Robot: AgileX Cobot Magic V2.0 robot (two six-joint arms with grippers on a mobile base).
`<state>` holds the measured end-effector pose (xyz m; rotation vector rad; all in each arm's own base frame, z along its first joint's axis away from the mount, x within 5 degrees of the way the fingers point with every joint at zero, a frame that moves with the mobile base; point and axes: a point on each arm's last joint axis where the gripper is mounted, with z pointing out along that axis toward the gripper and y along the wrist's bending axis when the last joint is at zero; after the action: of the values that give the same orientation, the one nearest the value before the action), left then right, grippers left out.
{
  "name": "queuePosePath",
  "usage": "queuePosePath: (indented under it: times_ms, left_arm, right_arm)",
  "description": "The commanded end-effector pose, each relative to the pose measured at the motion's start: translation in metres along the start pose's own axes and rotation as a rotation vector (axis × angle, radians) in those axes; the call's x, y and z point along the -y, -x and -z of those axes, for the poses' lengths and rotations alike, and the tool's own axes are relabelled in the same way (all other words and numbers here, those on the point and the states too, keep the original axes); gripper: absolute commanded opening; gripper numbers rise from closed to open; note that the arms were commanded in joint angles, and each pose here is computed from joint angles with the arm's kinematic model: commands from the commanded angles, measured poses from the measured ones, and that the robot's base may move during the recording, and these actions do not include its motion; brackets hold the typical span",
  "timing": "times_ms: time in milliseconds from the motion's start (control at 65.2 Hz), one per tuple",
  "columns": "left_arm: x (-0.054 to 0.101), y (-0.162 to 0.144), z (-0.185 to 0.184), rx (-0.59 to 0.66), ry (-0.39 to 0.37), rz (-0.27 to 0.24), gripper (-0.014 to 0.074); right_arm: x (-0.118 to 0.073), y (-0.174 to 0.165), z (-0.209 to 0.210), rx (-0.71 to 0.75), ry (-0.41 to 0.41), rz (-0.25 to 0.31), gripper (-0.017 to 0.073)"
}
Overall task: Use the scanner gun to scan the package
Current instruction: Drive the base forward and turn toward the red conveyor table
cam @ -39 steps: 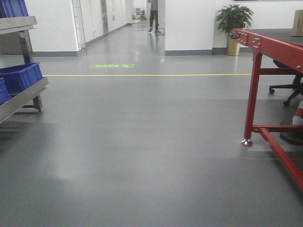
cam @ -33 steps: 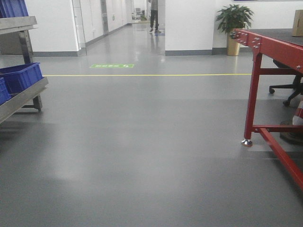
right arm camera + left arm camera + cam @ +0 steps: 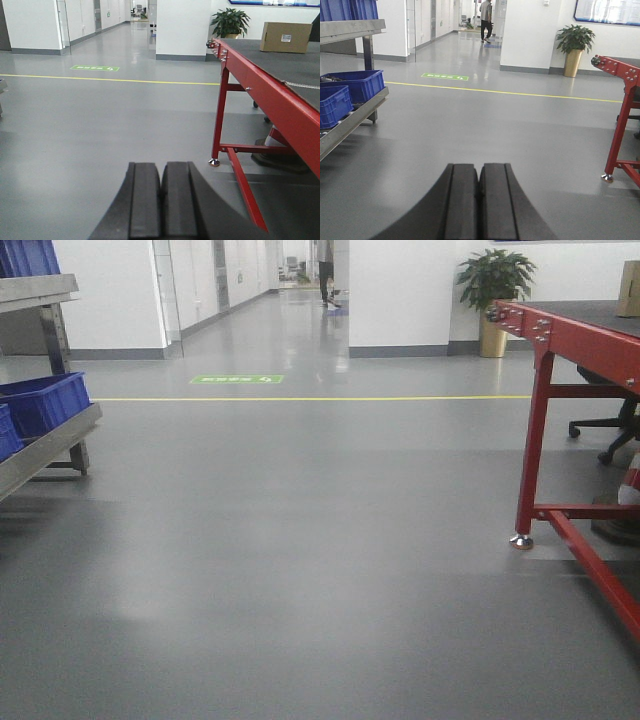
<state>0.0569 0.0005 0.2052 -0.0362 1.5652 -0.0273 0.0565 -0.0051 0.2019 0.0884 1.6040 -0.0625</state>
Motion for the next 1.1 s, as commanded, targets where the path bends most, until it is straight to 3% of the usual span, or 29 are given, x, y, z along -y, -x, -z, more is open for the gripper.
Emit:
queuePosePath:
  times_ms: [0, 1088]
  left_arm:
    - [0.0006, 0.0027, 0.0005, 0.023, -0.009, 0.011, -0.0111]
    - [0.0006, 0.0027, 0.0005, 0.023, -0.009, 0.011, -0.0111]
  right_arm:
    - [0.0002, 0.0023, 0.0003, 0.024, -0.003, 0.0, -0.016]
    - [0.0004, 0.0024, 0.0003, 0.025, -0.007, 0.0, -0.016]
